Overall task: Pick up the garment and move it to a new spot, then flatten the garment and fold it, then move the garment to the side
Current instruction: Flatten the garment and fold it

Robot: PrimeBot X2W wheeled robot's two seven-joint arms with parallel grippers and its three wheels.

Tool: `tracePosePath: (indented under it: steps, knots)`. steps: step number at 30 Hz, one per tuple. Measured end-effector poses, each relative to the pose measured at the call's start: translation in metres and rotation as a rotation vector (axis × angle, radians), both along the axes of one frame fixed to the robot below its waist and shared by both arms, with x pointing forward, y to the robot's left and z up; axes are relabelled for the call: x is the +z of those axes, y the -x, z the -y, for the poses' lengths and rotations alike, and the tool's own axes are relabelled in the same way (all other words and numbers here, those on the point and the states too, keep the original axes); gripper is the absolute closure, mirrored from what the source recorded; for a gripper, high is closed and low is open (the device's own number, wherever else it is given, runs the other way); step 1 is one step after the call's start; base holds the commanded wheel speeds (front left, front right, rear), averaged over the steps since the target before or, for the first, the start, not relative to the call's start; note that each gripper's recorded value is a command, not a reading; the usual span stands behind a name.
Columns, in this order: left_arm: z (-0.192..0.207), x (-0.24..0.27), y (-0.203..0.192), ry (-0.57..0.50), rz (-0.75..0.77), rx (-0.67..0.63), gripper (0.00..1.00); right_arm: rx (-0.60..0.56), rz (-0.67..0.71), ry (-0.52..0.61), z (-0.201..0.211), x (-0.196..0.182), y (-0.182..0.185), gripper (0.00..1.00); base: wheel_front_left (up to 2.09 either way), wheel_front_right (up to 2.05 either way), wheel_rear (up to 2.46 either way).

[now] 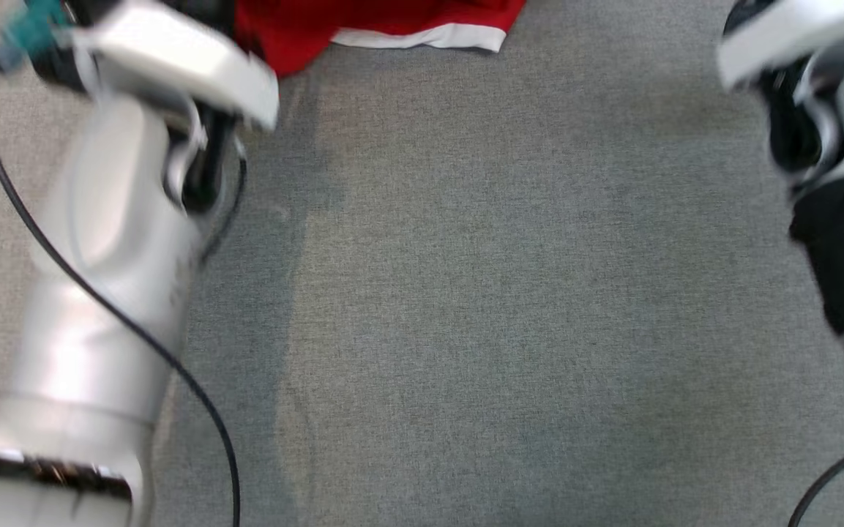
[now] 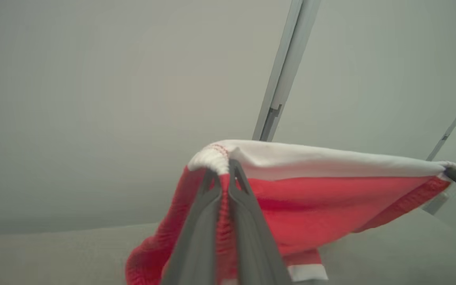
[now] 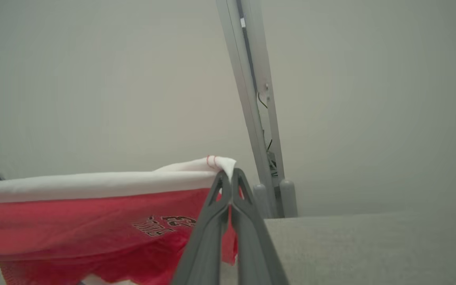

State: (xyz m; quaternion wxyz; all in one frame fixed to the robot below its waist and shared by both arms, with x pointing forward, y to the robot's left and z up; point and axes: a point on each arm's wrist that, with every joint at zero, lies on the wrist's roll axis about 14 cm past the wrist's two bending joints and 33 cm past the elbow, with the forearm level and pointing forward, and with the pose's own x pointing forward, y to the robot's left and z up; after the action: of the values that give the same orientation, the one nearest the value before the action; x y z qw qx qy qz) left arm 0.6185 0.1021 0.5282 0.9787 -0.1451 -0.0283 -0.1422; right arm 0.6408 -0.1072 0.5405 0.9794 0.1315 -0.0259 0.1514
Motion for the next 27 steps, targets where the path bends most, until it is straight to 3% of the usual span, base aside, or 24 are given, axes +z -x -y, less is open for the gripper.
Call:
tracePosePath:
  steps: [6, 12, 27]
  knots:
    - [0.0, -0.072, 0.054, 0.022, -0.148, 0.009, 1.0, -0.008, -0.232, -0.058, 0.006, -0.098, 0.061, 1.0, 0.0, 0.0, 0.0]
    - [0.001, -0.108, 0.11, 0.051, -0.239, -0.002, 1.0, -0.007, -0.338, -0.151, 0.008, -0.133, 0.122, 1.0, 0.0, 0.0, 0.0]
    - [-0.015, -0.069, 0.228, 0.028, -0.347, -0.058, 1.0, -0.052, -0.406, -0.232, 0.051, -0.122, 0.249, 1.0, 0.0, 0.0, 0.0]
